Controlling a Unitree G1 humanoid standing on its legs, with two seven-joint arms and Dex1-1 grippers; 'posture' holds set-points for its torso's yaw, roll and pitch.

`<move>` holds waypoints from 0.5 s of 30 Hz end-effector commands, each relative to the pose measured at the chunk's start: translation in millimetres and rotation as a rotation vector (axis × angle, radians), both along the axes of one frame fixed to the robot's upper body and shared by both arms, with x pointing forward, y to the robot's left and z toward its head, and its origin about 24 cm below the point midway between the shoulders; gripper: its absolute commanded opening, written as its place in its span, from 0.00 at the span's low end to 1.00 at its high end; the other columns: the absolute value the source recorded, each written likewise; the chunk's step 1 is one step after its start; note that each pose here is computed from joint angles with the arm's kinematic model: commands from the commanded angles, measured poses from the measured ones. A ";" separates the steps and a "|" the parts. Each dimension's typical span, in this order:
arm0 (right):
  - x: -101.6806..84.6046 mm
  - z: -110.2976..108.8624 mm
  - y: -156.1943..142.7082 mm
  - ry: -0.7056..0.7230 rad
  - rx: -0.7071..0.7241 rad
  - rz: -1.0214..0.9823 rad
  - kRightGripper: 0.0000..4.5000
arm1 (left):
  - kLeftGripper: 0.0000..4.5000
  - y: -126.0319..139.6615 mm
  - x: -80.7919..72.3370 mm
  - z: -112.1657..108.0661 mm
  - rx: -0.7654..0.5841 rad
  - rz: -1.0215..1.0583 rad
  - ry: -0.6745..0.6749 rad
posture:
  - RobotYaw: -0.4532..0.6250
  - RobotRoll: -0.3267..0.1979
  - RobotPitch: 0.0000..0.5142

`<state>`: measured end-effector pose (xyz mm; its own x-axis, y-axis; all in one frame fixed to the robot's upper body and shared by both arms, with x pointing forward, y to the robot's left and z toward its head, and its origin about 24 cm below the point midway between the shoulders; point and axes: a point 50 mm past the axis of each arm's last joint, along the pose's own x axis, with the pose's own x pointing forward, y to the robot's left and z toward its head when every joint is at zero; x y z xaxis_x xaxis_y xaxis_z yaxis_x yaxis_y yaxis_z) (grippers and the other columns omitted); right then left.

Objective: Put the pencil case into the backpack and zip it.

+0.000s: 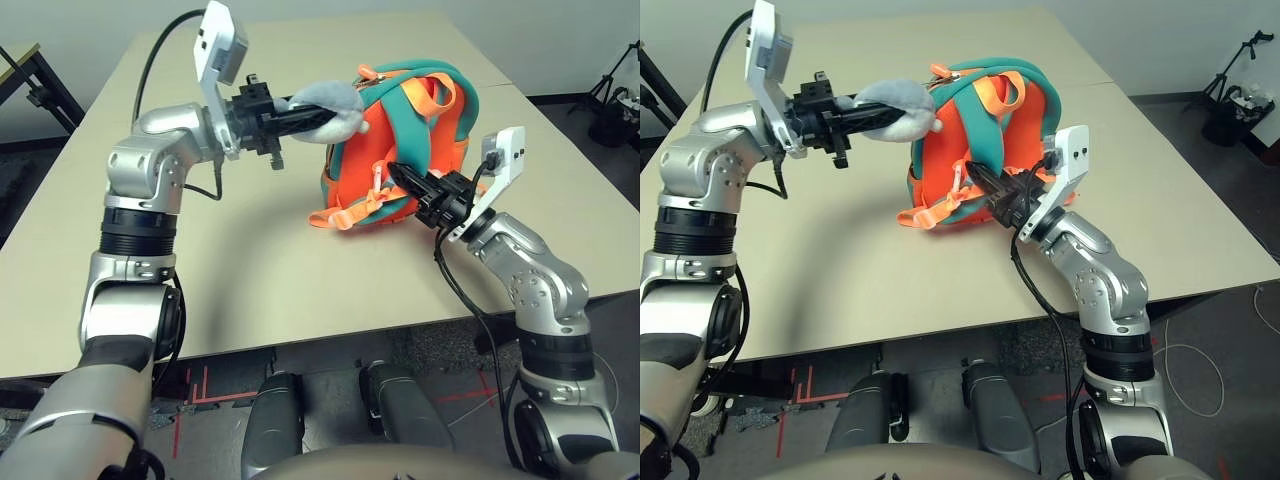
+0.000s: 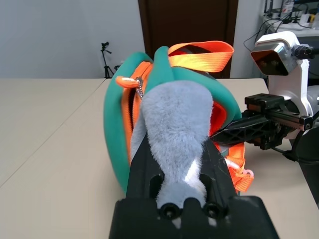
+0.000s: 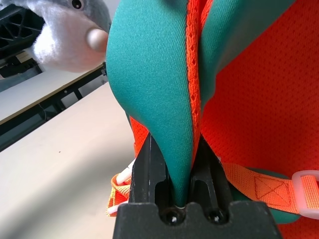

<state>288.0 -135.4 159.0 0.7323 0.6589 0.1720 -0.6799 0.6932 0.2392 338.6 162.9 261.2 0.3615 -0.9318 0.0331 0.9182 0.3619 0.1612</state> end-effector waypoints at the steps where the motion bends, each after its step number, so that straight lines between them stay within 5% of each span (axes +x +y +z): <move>1: -2.3 1.9 8.4 -0.015 0.008 0.057 0.02 | 0.08 13.4 -3.8 4.3 -0.002 0.018 -0.004 | 0.29 0.62 0.17; 15: 0.2 2.2 11.9 -0.013 0.005 0.080 0.02 | 0.08 31.1 -21.6 -64.1 0.078 0.079 0.221 | 0.32 0.62 0.18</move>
<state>289.6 -133.6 158.3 0.7224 0.6702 0.1702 -0.6900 0.6821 0.2422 319.8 194.0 205.1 0.4259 -0.8997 -0.0953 0.9043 0.4269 0.0111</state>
